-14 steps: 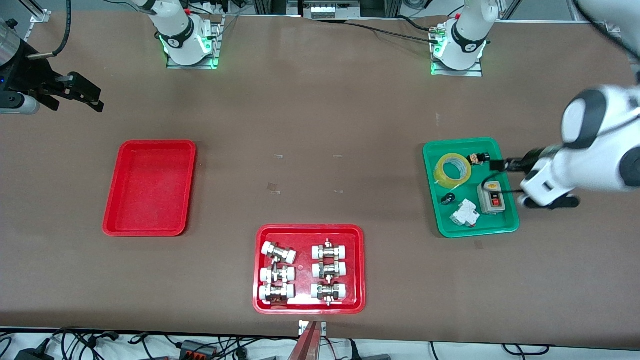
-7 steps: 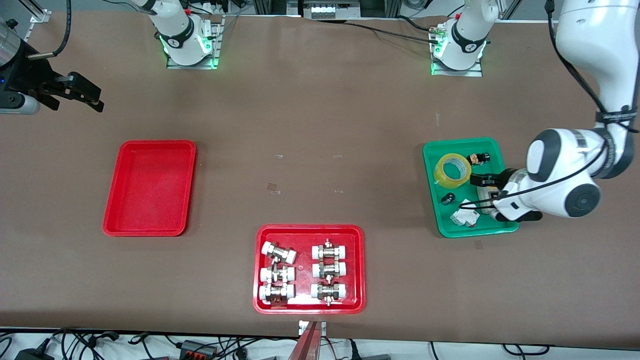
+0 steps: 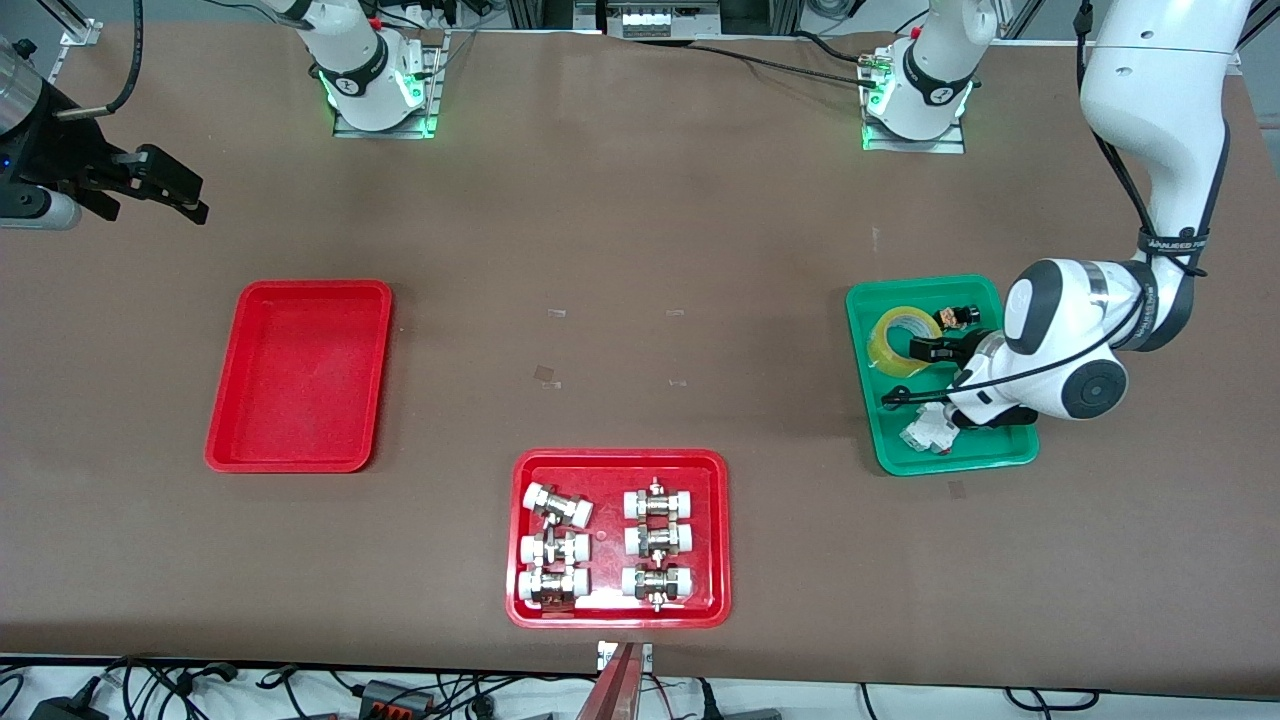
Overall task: Left arm passes tape to right arm into tray
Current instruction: 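Lower the left gripper onto the yellow tape roll and close it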
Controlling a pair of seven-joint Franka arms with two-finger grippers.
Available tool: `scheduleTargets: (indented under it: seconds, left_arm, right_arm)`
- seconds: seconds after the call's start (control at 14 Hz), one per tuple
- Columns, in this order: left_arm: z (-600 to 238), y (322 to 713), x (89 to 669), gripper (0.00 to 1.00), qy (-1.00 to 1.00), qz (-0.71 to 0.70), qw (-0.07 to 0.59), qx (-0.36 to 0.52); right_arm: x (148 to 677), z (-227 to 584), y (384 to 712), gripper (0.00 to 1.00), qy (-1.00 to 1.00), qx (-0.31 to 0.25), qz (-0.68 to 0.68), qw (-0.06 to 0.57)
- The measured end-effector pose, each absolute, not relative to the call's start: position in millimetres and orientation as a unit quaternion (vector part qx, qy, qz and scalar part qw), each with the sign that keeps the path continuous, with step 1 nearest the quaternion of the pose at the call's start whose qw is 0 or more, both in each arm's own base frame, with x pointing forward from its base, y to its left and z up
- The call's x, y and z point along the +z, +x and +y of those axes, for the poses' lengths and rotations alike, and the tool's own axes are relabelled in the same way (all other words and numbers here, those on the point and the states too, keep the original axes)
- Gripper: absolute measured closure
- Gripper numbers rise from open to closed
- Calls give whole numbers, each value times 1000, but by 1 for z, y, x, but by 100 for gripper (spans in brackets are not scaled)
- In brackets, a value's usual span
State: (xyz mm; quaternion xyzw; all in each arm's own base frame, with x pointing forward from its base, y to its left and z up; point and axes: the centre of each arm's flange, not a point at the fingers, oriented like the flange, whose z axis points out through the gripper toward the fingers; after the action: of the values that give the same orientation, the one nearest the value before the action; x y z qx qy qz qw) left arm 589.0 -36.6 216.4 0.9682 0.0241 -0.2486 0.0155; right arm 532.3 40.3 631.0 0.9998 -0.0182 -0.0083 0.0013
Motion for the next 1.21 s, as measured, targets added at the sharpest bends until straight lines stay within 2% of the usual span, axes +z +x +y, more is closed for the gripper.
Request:
scheduleTargets:
  seconds: [0.64,0.71,1.07,1.21]
  left_arm:
    - [-41,573,180,0,959,29,11,-283]
    - [-41,573,179,7,958,30,11,-284]
    - [-40,572,176,62,958,27,12,-286]
    - [-38,574,179,76,957,27,12,-287]
  right_arm:
    - [631,39,532,0,1000,-8,-19,1]
    - [631,39,532,0,1000,-8,-19,1]
    - [631,39,532,0,1000,-8,-20,1]
    - [631,39,532,0,1000,-8,-20,1]
